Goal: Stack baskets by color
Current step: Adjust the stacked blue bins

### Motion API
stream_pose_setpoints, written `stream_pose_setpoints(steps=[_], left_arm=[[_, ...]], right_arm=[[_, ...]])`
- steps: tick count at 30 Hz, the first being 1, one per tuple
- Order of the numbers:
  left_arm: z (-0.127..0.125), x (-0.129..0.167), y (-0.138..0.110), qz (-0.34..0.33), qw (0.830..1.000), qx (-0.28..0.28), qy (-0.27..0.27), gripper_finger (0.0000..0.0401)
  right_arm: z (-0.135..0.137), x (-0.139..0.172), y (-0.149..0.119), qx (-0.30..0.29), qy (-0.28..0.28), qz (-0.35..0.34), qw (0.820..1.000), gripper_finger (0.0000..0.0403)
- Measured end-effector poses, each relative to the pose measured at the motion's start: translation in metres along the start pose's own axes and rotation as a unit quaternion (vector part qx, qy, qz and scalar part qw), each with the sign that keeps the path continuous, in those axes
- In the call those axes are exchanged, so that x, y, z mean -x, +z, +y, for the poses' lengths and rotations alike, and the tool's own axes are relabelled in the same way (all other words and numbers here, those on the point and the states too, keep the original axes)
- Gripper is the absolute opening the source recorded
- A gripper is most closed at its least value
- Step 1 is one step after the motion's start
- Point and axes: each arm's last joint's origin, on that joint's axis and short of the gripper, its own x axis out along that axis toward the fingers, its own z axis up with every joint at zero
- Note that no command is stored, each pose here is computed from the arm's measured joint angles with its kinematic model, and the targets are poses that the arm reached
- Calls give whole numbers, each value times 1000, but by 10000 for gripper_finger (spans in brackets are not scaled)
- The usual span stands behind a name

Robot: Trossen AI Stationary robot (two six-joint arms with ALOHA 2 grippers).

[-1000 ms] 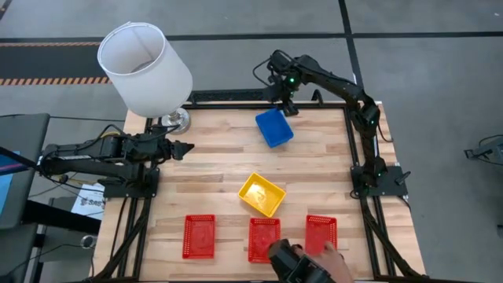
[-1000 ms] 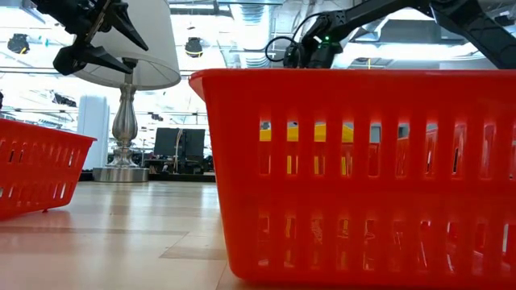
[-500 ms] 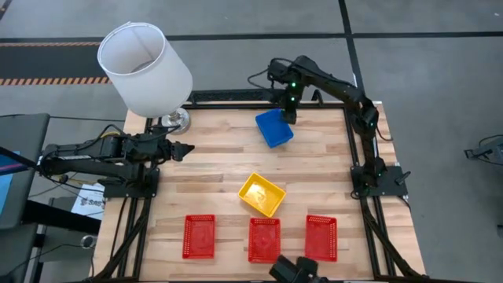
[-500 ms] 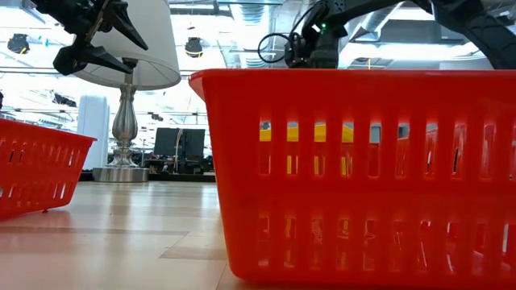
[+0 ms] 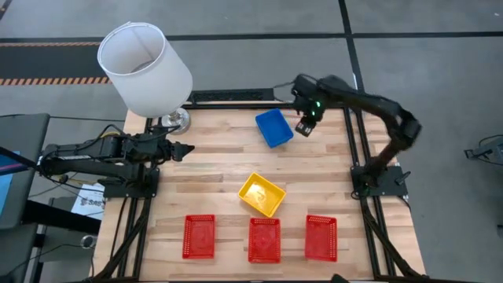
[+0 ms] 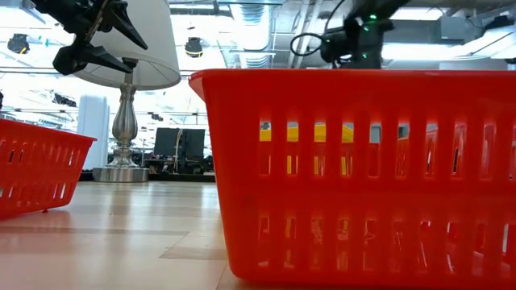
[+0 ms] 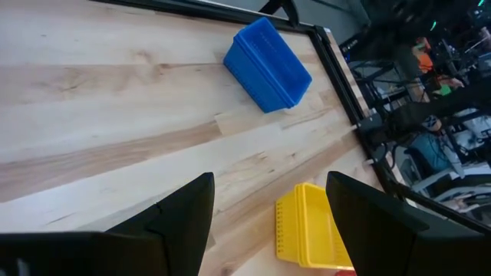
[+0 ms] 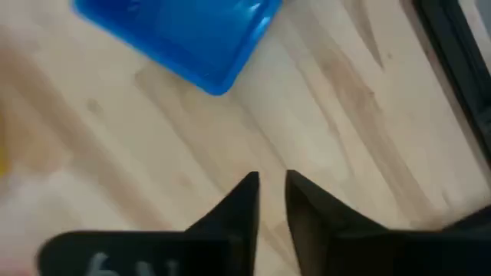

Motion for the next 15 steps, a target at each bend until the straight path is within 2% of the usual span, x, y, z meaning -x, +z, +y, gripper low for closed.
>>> stream_pose_setpoints(steps=[5, 8, 12, 15], left_arm=[[0, 0, 0, 0, 1000, -1, 0, 241], [0, 0, 0, -1, 1000, -1, 1, 241], [0, 0, 0, -1, 1000, -1, 1, 241], [0, 0, 0, 0, 1000, -2, 3, 241]], right_arm=[[13, -39, -14, -79, -36, -66, 994, 10], [15, -56, -11, -110, -42, -68, 991, 14], [18, -80, -4, -104, -53, -39, 992, 9], [21, -93, 5, -101, -31, -38, 994, 5]])
